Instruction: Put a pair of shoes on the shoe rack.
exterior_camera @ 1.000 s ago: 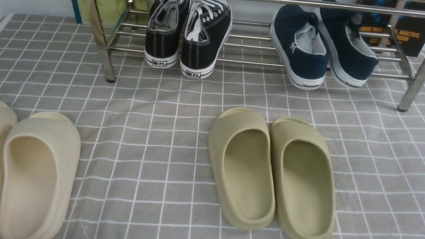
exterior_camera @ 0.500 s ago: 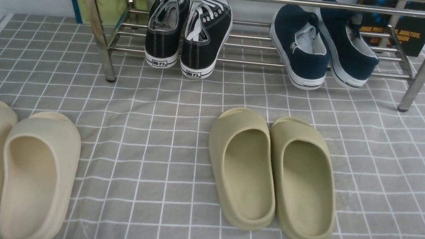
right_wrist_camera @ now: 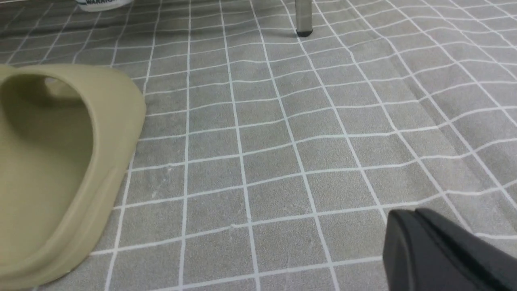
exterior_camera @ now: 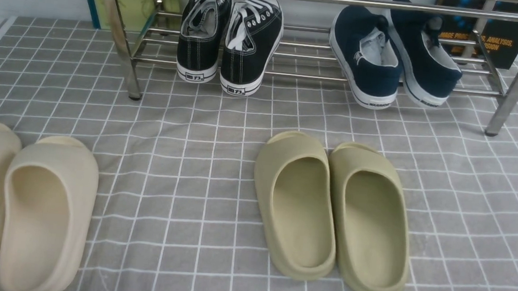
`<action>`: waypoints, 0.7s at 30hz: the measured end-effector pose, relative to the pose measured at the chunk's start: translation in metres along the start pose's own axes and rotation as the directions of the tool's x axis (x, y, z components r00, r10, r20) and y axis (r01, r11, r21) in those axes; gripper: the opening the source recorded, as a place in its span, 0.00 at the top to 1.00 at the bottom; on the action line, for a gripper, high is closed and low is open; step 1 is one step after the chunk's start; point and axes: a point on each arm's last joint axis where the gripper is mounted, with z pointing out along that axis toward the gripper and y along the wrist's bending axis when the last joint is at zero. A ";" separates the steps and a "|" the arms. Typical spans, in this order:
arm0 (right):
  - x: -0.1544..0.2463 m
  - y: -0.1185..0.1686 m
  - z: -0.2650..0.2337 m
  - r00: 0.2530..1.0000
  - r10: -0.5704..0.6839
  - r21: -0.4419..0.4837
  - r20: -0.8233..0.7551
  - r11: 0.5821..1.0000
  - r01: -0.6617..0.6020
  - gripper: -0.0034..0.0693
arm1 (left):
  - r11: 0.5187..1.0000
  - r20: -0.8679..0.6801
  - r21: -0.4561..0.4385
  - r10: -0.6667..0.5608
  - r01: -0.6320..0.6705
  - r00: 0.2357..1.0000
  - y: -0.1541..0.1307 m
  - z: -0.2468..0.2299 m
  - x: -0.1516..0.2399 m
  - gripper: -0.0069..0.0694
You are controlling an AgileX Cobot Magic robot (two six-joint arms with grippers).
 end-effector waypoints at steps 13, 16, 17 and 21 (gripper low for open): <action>0.001 0.003 0.000 1.000 0.021 -0.022 -0.012 1.000 -0.022 0.95 | 1.000 0.000 0.000 0.000 0.000 1.000 0.000 0.000 0.000 0.60; 0.001 0.003 0.000 1.000 0.021 -0.022 -0.012 1.000 -0.022 0.95 | 1.000 0.000 0.000 0.000 0.000 1.000 0.000 0.000 0.000 0.60; 0.001 0.003 0.000 1.000 0.021 -0.022 -0.012 1.000 -0.022 0.95 | 1.000 0.000 0.000 0.000 0.000 1.000 0.000 0.000 0.000 0.60; 0.001 0.003 0.000 1.000 0.021 -0.022 -0.012 1.000 -0.022 0.95 | 1.000 0.000 0.000 0.000 0.000 1.000 0.000 0.000 0.000 0.60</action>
